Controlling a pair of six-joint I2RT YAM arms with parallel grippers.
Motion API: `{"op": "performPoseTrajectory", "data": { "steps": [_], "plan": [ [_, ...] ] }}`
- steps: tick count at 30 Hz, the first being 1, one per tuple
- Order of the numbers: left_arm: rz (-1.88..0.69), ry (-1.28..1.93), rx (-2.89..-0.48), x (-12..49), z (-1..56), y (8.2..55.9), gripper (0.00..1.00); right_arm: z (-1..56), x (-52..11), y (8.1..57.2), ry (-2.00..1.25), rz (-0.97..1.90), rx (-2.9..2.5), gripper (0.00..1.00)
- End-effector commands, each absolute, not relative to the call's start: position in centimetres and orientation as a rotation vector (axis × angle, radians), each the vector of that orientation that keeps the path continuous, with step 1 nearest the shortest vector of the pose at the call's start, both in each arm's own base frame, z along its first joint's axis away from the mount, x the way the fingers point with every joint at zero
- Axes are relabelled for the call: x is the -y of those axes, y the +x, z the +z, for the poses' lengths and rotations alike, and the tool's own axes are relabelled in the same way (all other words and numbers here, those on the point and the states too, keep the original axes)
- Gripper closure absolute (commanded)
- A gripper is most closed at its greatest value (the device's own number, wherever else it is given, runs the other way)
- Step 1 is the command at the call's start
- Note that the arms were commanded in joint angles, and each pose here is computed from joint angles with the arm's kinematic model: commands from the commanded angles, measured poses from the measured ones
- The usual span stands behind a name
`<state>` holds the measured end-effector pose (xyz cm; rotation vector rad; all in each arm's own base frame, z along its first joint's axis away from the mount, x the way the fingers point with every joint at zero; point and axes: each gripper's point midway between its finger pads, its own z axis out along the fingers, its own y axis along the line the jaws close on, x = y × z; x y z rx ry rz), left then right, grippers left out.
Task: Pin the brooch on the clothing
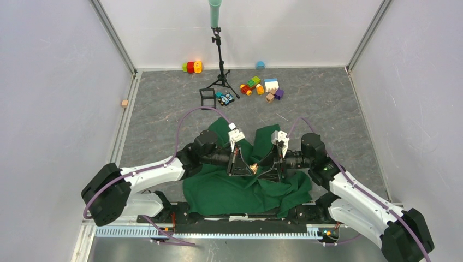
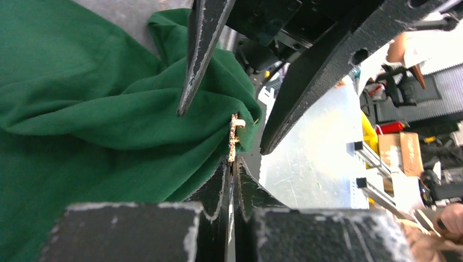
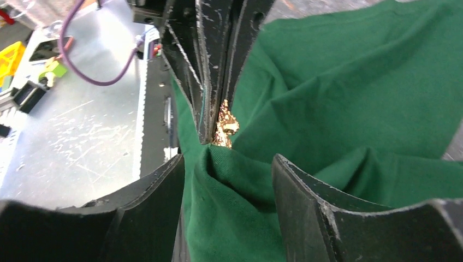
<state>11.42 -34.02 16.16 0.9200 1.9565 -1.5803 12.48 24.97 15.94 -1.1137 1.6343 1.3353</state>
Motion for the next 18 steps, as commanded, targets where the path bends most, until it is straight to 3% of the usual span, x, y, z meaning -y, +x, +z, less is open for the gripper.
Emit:
{"op": "performPoseTrajectory", "data": {
  "steps": [1,7,13,15,18],
  "plan": [
    [-1.472,0.847,-1.943,34.3,17.3,13.6,0.98,15.8,-24.6,14.5,-1.062,1.203,-1.664,0.35],
    [-1.403,0.768,-1.999,33.9,16.3,14.6,0.98,14.9,-24.2,15.6,-1.016,1.131,-1.732,0.39],
    [-1.390,0.744,-2.009,33.8,16.2,14.9,0.98,14.8,-24.2,15.8,-1.005,1.131,-1.744,0.73],
    [-1.397,0.746,-2.006,33.9,16.2,14.9,0.98,15.1,-24.4,15.7,-0.999,1.152,-1.727,0.78],
    [-1.409,0.755,-2.001,34.0,16.3,14.7,0.98,15.8,-24.9,15.3,-0.978,1.210,-1.687,0.76]
  ]
}}
